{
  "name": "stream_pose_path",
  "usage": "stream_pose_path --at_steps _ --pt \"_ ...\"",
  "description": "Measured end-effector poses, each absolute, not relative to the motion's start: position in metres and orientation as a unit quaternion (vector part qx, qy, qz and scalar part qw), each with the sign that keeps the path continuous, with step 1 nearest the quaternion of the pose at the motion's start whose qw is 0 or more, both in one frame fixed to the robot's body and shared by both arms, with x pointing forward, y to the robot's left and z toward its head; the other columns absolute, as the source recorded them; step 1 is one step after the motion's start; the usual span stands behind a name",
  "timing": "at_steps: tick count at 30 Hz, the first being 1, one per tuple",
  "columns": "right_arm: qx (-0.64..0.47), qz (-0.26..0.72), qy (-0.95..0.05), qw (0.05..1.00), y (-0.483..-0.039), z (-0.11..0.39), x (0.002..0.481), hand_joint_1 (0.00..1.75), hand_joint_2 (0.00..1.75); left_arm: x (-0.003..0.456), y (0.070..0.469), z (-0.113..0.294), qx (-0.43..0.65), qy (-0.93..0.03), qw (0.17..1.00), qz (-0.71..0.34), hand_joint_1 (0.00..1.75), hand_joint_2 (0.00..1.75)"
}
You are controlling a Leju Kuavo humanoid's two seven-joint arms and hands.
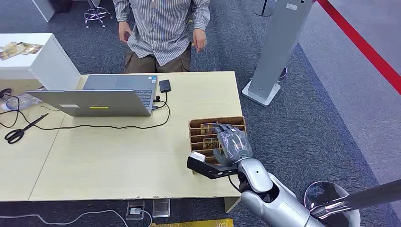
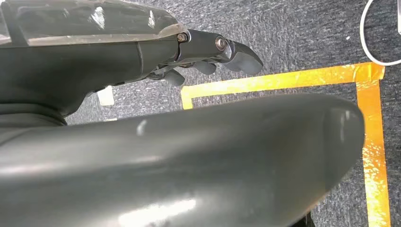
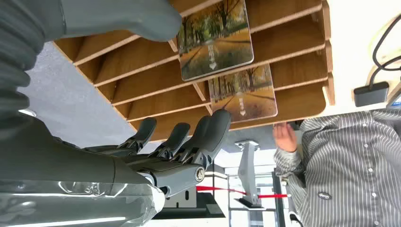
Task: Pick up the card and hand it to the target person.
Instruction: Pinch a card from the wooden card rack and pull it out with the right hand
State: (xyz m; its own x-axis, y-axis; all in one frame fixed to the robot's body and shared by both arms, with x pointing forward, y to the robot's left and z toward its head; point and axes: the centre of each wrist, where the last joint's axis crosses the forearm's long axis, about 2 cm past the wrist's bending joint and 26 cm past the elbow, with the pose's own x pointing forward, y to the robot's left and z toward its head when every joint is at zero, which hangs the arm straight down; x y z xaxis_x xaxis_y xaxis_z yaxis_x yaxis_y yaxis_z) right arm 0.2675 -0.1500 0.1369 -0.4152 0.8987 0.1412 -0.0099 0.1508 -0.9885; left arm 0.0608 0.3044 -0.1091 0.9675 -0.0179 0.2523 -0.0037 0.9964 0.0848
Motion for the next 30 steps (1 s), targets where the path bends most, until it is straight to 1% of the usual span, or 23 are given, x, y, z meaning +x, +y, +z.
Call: stream_pose_path --at_steps 9,15,25,30 --pt "-0.343 0.561 -0.627 0.418 -0.15 0.131 0.264 0.63 1.75 0.061 0.304 -0.109 0.042 -0.127 0.991 -0.005 0.0 0.0" --pt "-0.341 0.562 -0.625 0.42 -0.15 0.13 0.264 0.61 1.75 0.061 0.304 -0.109 0.042 -0.127 0.991 -0.005 0.0 0.0" --pt "-0.333 0.565 -0.624 0.426 -0.148 0.126 0.264 0.82 1.75 0.061 0.304 -0.109 0.042 -0.127 0.991 -0.003 0.0 0.0" --pt "-0.332 0.564 -0.623 0.428 -0.148 0.126 0.265 0.86 1.75 0.061 0.304 -0.109 0.041 -0.127 0.991 -0.003 0.0 0.0"
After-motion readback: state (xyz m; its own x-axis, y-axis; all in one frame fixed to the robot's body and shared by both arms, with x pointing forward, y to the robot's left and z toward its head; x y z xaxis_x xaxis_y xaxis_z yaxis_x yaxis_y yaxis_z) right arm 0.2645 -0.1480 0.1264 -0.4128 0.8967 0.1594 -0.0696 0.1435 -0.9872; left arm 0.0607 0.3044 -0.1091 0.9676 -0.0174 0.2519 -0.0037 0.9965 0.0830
